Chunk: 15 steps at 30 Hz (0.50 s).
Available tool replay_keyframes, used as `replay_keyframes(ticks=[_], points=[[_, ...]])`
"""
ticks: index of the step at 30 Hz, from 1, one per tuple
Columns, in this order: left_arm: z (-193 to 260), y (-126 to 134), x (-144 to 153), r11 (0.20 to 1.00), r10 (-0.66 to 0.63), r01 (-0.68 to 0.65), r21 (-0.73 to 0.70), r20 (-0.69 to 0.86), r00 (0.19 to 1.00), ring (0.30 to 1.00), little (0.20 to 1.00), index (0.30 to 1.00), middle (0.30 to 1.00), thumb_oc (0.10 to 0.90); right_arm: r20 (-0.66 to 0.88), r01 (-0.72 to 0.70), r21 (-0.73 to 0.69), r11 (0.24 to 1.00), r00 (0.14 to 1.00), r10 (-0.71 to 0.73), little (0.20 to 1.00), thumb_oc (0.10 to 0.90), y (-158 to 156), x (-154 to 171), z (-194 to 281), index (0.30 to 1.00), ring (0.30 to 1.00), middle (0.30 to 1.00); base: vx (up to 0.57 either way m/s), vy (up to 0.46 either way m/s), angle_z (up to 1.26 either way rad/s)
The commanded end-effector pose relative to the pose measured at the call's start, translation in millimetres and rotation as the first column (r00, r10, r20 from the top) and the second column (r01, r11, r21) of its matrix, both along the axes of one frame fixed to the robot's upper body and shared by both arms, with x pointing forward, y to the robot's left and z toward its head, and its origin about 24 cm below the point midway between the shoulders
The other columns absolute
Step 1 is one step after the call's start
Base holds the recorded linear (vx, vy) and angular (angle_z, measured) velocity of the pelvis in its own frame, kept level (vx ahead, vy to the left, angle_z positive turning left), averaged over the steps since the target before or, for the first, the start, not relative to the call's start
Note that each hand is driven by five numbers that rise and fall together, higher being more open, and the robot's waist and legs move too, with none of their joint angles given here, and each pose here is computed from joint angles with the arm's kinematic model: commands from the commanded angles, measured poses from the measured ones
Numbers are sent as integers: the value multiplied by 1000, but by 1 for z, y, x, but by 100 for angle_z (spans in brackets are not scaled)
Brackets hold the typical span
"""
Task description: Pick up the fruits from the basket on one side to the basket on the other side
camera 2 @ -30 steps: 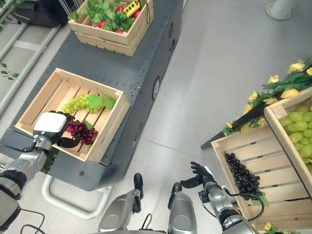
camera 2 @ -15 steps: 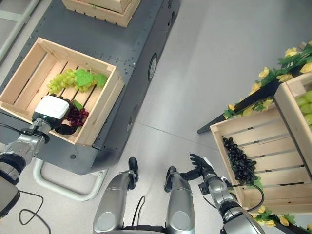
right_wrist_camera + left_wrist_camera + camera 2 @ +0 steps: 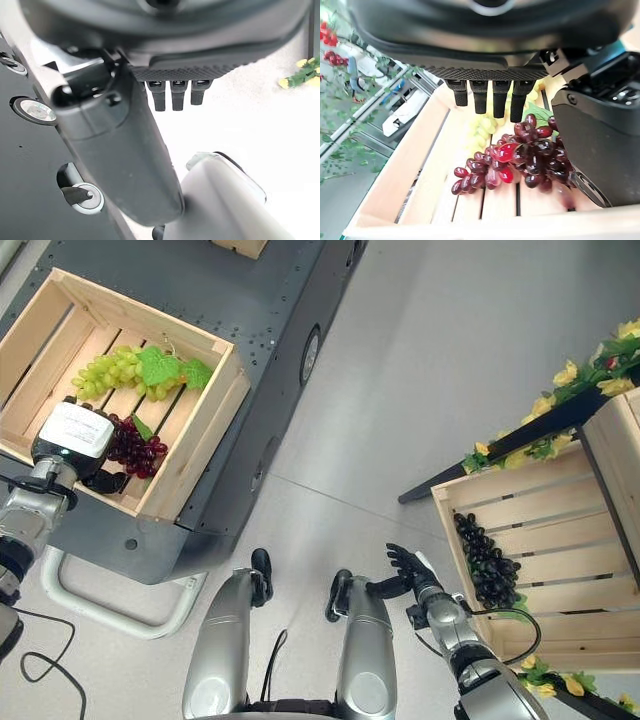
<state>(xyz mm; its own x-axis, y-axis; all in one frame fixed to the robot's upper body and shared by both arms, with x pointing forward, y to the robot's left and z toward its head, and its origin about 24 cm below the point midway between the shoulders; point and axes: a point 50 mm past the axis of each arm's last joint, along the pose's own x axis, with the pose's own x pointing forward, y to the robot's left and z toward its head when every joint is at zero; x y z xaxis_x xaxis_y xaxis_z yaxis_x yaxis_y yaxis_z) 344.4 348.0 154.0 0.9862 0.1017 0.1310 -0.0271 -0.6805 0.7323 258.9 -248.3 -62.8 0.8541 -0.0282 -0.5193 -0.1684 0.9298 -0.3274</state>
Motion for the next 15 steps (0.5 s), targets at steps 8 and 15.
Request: replay_keyframes(ticks=[8,15], points=[[101,52,-34,957,95,-182,224,351,931,900,900,900,900,800,89,-21,64,998,996,15,900,800,-8,-7,9,900,900,900,0,0,0],[106,49,-33,966,24,-117,232,372,928,900,900,900,900,800,67,11,57,998,998,-15,900,800,-11,-12,5,900,900,900,18,12,2]])
